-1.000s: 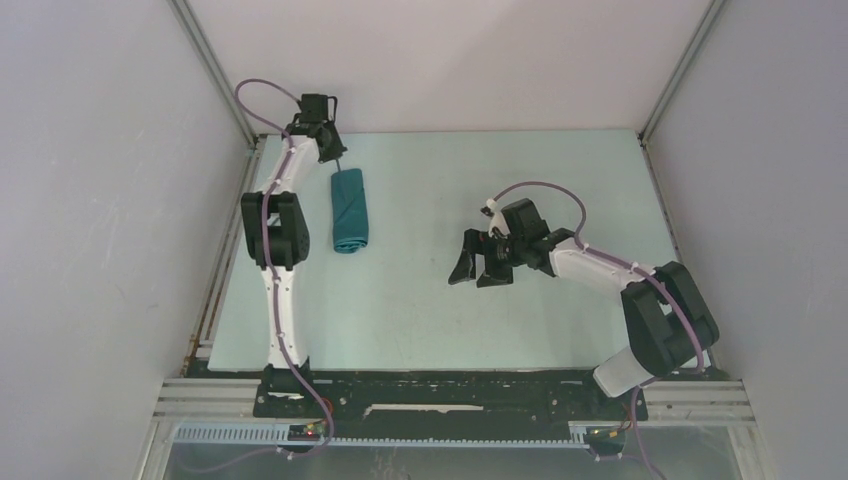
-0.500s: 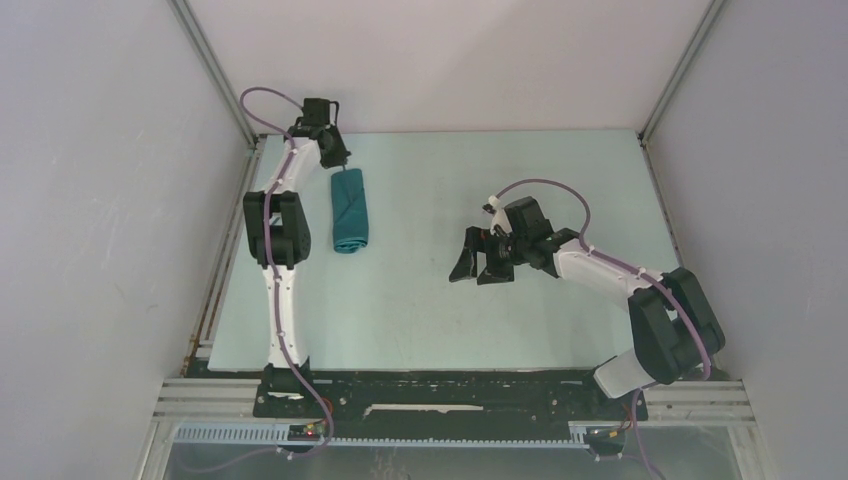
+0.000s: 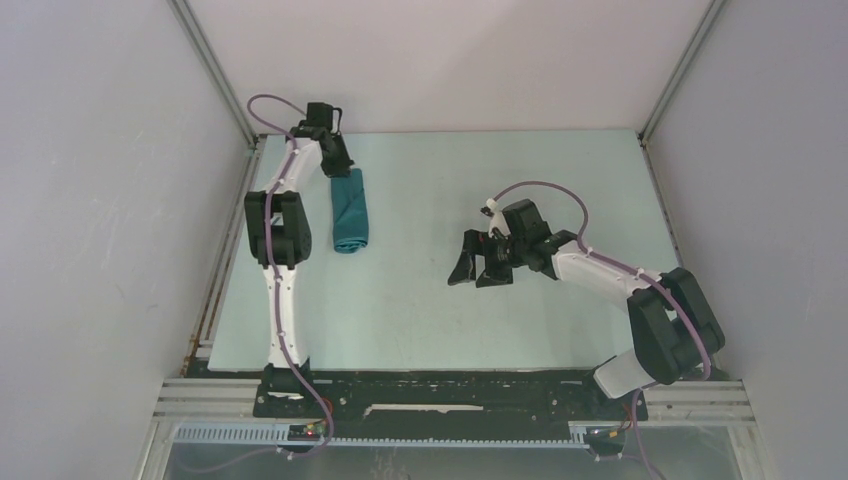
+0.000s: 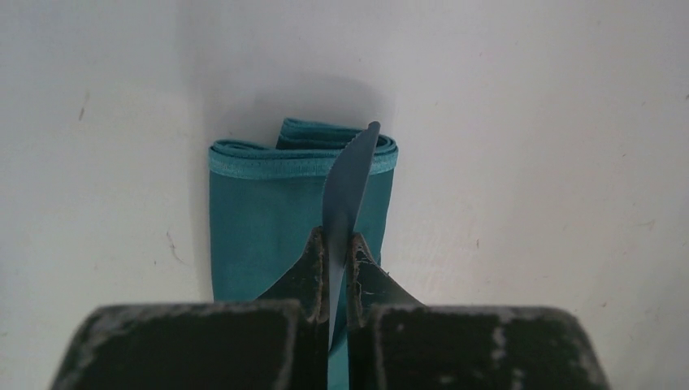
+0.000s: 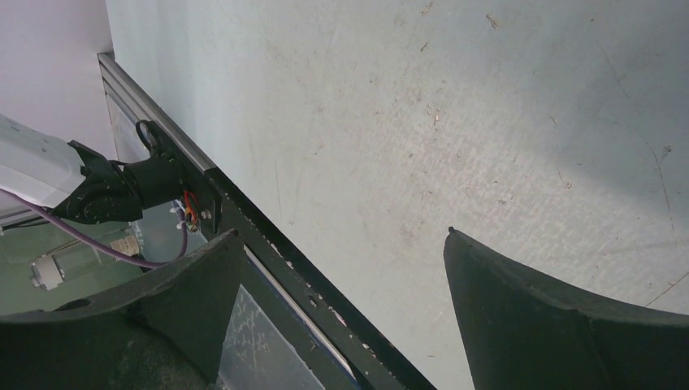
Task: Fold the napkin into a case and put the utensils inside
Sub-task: Insert the knife into the folded napkin, then pick up the fork from the corner of the board, then pass from the left arm to the right, then pass from the right arm to the left
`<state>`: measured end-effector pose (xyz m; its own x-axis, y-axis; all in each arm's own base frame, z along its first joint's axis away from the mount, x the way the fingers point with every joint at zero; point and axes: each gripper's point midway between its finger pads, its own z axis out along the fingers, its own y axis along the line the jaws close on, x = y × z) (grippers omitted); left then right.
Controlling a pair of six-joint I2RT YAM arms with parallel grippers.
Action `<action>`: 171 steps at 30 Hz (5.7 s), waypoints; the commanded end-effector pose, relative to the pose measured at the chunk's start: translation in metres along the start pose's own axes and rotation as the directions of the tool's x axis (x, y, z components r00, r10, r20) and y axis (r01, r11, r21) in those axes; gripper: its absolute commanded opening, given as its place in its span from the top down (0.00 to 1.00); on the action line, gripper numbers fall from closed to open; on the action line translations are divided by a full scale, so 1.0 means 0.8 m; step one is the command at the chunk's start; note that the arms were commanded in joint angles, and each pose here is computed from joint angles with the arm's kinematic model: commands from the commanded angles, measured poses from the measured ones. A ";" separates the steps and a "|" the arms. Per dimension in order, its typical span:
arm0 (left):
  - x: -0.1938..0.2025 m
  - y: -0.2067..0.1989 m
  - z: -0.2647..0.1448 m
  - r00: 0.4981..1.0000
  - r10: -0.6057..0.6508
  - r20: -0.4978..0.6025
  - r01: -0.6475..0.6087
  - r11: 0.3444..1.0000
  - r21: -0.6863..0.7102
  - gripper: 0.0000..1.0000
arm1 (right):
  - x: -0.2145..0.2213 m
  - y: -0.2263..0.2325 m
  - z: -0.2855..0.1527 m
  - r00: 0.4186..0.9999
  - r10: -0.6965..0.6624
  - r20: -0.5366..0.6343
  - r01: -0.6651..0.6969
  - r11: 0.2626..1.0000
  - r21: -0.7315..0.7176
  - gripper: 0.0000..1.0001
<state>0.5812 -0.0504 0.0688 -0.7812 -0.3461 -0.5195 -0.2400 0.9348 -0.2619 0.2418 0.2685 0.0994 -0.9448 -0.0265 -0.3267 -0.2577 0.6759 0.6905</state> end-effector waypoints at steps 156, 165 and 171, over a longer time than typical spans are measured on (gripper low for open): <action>0.228 -0.150 -0.388 0.904 -0.427 -0.005 0.306 0.638 0.706 0.23 | -0.019 0.226 -0.022 0.993 -0.021 0.115 0.101 0.662 -0.742 1.00; 0.210 -0.143 -0.387 0.870 -0.493 0.026 0.344 0.643 0.685 0.49 | -0.015 0.222 -0.016 0.987 -0.057 0.151 0.147 0.709 -0.690 1.00; 0.207 -0.146 -0.387 0.861 -0.509 0.011 0.366 0.635 0.680 0.48 | -0.014 0.219 -0.016 0.984 -0.069 0.165 0.164 0.723 -0.672 1.00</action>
<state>0.2926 -0.1925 0.2370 -0.5857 -0.7435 -0.3229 -0.0872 0.4538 -0.8868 0.2087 0.3805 0.2179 -0.9105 0.0328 -0.4121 -0.4122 0.0049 0.9111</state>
